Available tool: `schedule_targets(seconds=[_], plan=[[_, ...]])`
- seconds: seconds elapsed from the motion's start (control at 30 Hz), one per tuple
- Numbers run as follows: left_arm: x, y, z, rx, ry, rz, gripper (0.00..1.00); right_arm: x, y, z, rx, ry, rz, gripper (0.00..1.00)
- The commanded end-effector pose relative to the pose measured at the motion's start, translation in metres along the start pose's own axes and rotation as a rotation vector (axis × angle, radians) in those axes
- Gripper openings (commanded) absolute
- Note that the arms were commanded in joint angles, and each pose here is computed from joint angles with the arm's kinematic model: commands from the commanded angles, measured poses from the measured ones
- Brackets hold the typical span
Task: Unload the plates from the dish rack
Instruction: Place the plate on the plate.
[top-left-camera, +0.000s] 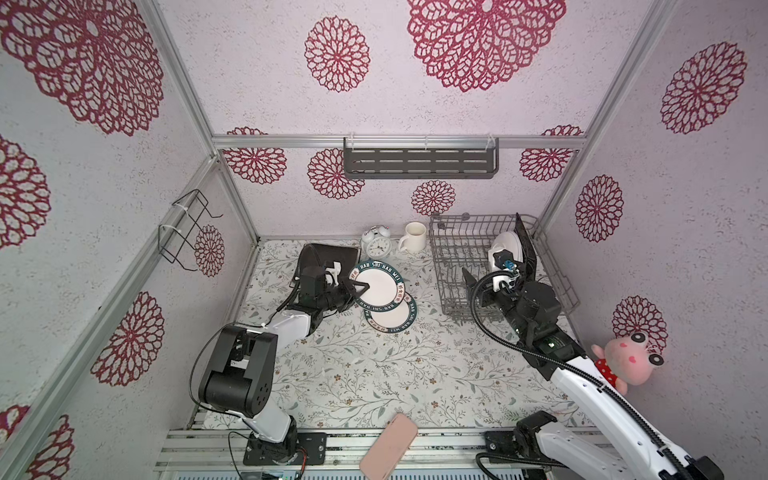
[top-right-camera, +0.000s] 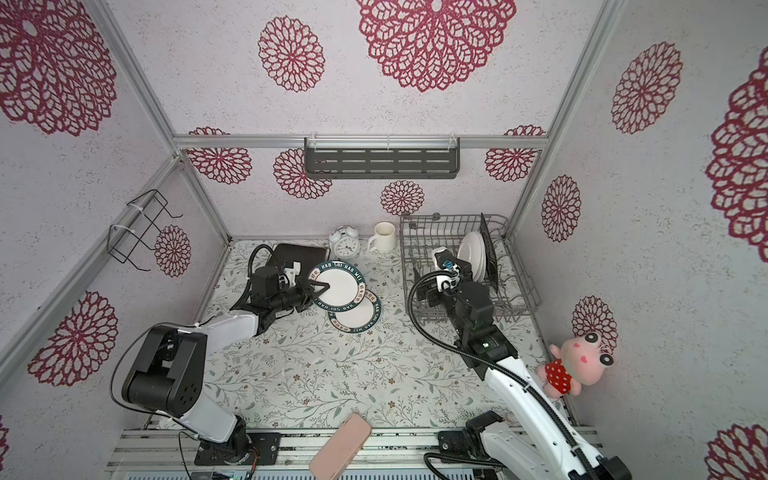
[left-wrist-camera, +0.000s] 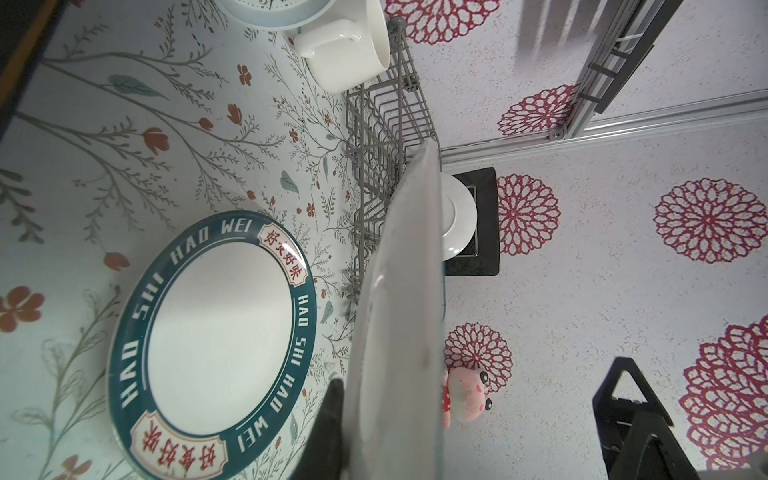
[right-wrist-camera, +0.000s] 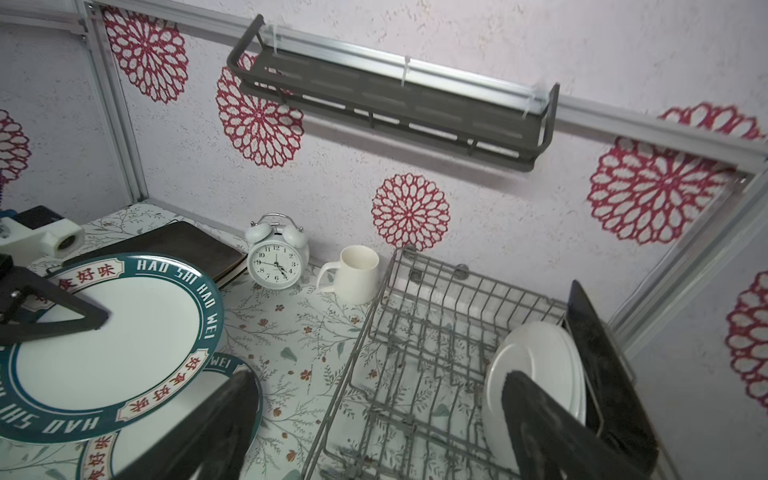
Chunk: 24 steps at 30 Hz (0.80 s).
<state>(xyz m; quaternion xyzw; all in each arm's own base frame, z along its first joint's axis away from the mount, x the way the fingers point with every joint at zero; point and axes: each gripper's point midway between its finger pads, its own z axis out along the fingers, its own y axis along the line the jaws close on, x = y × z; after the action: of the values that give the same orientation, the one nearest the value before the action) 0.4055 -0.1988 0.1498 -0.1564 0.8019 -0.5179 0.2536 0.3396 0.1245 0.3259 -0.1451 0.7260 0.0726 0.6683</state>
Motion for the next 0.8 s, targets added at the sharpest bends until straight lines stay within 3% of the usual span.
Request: schedule_targets(seconds=[0.0,0.33,0.77], plan=[[-0.002,-0.004,0.004,0.036,-0.02,0.025,0.0,-0.006,-0.003,0.009,-0.029,0.009,0.207,0.93],[0.009,0.02,0.015,-0.007,-0.01,0.01,0.0,0.005,-0.013,0.03,-0.005,0.038,0.279,0.92],[0.028,0.051,0.039,-0.096,0.033,-0.027,0.0,0.017,-0.019,0.029,0.032,0.051,0.279,0.92]])
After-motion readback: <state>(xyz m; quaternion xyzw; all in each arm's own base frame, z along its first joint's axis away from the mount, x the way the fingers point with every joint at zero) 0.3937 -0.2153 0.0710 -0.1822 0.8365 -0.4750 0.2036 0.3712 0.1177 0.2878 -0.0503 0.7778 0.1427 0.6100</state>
